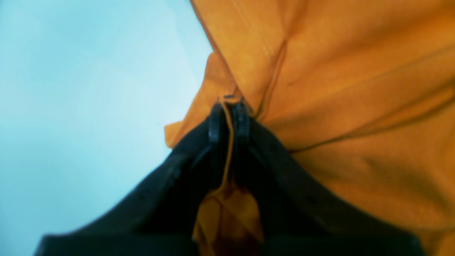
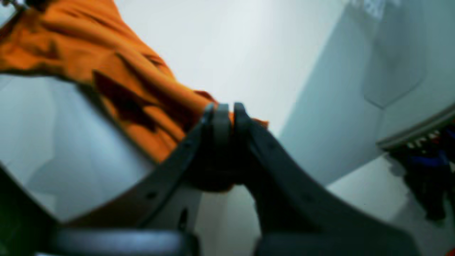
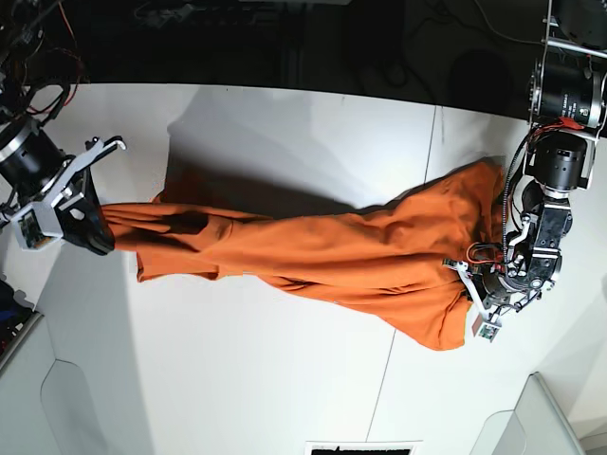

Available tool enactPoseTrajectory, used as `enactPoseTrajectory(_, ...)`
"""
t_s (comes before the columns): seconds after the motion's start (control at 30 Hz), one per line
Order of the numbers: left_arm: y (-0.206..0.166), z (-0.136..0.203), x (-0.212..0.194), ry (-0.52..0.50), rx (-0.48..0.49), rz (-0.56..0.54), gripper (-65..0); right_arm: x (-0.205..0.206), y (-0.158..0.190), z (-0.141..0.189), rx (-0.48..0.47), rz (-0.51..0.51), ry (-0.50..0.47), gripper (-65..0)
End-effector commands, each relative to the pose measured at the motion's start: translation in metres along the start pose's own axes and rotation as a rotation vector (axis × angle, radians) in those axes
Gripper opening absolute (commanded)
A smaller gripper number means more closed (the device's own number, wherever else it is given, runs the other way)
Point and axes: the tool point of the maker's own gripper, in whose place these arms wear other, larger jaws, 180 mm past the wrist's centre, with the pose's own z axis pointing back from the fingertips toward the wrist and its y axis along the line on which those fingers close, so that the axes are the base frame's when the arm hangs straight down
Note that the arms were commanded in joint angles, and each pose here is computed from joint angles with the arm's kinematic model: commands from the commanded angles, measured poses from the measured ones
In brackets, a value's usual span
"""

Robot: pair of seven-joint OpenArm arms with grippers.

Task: Layout the t-shirt on the table in an organized manner, then fold the t-shirt properly
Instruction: 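Release the shirt with both grippers and reposition the left gripper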

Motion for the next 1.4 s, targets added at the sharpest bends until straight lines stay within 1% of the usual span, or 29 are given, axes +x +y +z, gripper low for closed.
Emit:
enactPoseTrajectory(0.0, 0.009, 0.005, 0.011, -0.007, 0.01, -0.011, -58.5, 0.008, 0.005, 0.008, 0.012, 0.026, -0.028, -65.0)
enactPoseTrajectory(0.17, 0.008, 0.005, 0.004, 0.032, -0.002, -0.021, -58.4, -0.016, 0.031, 0.021, 0.085, -0.007, 0.039, -65.0)
enactPoseTrajectory(0.3, 0.007, 0.007, 0.001, 0.038, -0.035, -0.036, -57.9, -0.04, 0.041, 0.028, 0.108, -0.037, 0.118, -65.0)
enactPoseTrajectory(0.33, 0.008, 0.009, 0.001, 0.035, -0.047, -0.033, -55.3, -0.046, 0.043, 0.029, 0.113, -0.046, 0.138, -65.0)
enactPoseTrajectory(0.43, 0.01, 0.013, 0.002, 0.02, -0.085, -0.01, -43.4, -0.067, 0.047, 0.034, 0.126, -0.08, 0.205, -65.0)
enactPoseTrajectory(0.47, 0.011, 0.014, 0.002, 0.013, -0.094, 0.003, -40.7, -0.074, 0.049, 0.035, 0.129, -0.093, 0.224, -65.0)
enactPoseTrajectory(0.5, 0.013, 0.016, 0.003, 0.008, -0.097, 0.015, -39.9, -0.08, 0.049, 0.037, 0.131, -0.105, 0.242, -65.0)
enactPoseTrajectory(0.53, 0.013, 0.017, 0.004, 0.001, -0.106, 0.023, -39.8, -0.087, 0.05, 0.038, 0.133, -0.12, 0.259, -60.8)
enactPoseTrajectory(0.6, 0.012, 0.02, 0.008, -0.015, -0.126, 0.021, -39.8, -0.097, 0.049, 0.038, 0.133, -0.144, 0.284, -49.6)
enactPoseTrajectory(0.63, 0.013, 0.022, 0.01, -0.021, -0.132, 0.025, -39.8, -0.101, 0.048, 0.038, 0.132, -0.154, 0.292, -45.0)
enactPoseTrajectory(0.67, 0.014, 0.024, 0.013, -0.027, -0.132, 0.025, -39.8, -0.103, 0.047, 0.037, 0.129, -0.162, 0.289, -41.8)
enactPoseTrajectory(0.7, 0.015, 0.026, 0.015, -0.031, -0.13, 0.022, -39.8, -0.102, 0.045, 0.036, 0.125, -0.167, 0.276, -40.0)
enactPoseTrajectory(0.8, 0.017, 0.034, 0.025, -0.056, -0.139, 0.023, -39.8, -0.09, 0.04, 0.032, 0.101, -0.173, 0.21, -39.9)
enactPoseTrajectory(0.93, 0.009, 0.049, 0.049, -0.106, -0.171, 0.003, -39.8, -0.07, 0.013, 0.02, 0.006, -0.133, 0.152, -39.9)
enactPoseTrajectory(1.03, -0.009, 0.062, 0.065, -0.14, -0.231, -0.024, -39.9, -0.06, -0.005, 0.013, -0.052, -0.106, 0.13, -39.9)
enactPoseTrajectory(1.1, -0.024, 0.071, 0.073, -0.16, -0.281, -0.054, -39.9, -0.061, -0.013, 0.009, -0.071, -0.114, 0.124, -39.9)
enactPoseTrajectory(1.2, -0.044, 0.082, 0.081, -0.199, -0.331, -0.108, -39.9, -0.077, -0.023, 0.002, -0.082, -0.162, 0.15, -39.9)
enactPoseTrajectory(1.27, -0.053, 0.086, 0.08, -0.21, -0.344, -0.128, -39.9, -0.091, -0.024, 0.001, -0.074, -0.204, 0.178, -39.9)
enactPoseTrajectory(1.3, -0.057, 0.086, 0.077, -0.208, -0.349, -0.135, -39.9, -0.098, -0.022, 0.001, -0.064, -0.221, 0.202, -39.9)
enactPoseTrajectory(1.37, -0.063, 0.086, 0.067, -0.195, -0.361, -0.14, -39.9, -0.111, -0.013, 0.004, -0.021, -0.221, 0.27, -40.0)
